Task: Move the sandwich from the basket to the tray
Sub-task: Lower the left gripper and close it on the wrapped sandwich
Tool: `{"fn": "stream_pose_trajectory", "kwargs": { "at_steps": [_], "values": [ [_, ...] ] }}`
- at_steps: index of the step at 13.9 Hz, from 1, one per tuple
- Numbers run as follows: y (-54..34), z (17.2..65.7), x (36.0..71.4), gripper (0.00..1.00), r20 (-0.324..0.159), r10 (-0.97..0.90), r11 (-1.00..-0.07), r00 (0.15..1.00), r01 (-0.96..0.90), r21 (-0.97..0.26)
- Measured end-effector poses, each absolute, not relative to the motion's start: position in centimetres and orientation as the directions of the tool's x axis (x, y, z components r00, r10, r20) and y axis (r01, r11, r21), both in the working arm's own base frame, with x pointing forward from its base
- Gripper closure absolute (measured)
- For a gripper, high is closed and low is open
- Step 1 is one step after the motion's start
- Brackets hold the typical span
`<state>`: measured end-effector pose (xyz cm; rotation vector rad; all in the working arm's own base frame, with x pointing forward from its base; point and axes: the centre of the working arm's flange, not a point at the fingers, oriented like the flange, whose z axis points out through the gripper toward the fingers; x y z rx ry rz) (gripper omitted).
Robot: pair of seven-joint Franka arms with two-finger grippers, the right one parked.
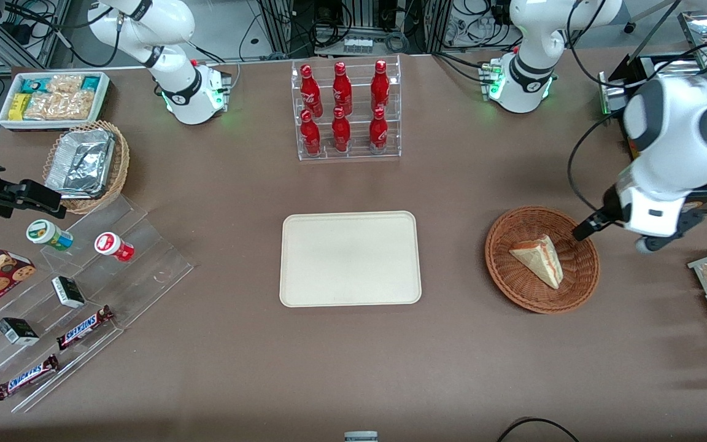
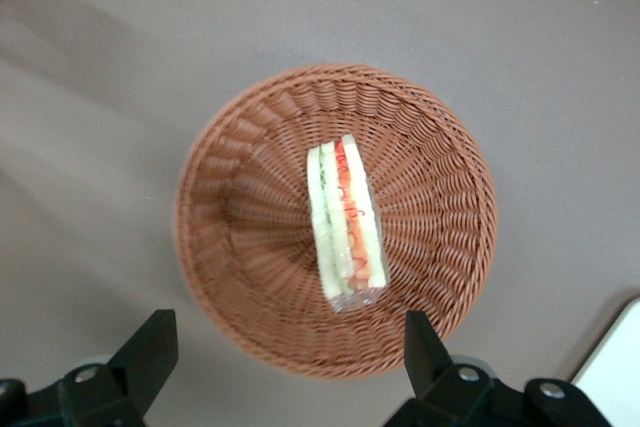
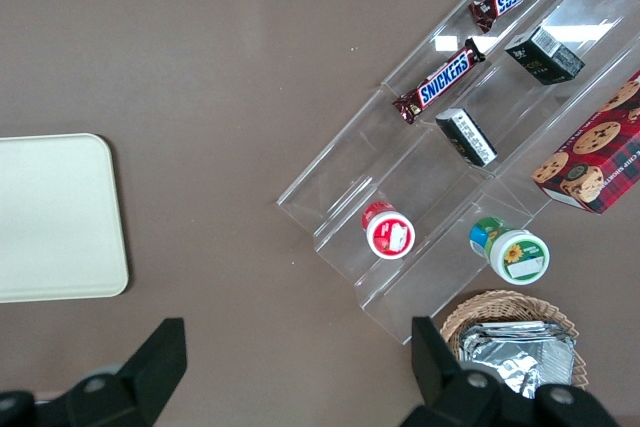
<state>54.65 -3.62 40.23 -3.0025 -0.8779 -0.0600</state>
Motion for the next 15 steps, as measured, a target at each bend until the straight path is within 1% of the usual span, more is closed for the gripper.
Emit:
{"fn": "stream_pose_trajectory", "kwargs": {
  "at_steps": [2, 5, 9, 12, 15],
  "values": [
    [-5.2, 37.9, 53.6, 0.00, 0.044, 0.550, -0.835, 0.834, 0.550, 0.005],
    [-5.7, 36.3, 52.8, 0.00, 0.058, 0.551, -0.834, 0.832, 0.551, 0.019],
    [-5.6, 32.8, 52.0, 0.00, 0.108, 0.550, -0.835, 0.828, 0.546, 0.066],
    [-5.6, 29.8, 51.8, 0.00, 0.111, 0.550, -0.835, 0.828, 0.545, 0.073],
    [-5.6, 28.0, 52.0, 0.00, 0.112, 0.550, -0.835, 0.828, 0.544, 0.077]
  ]
}}
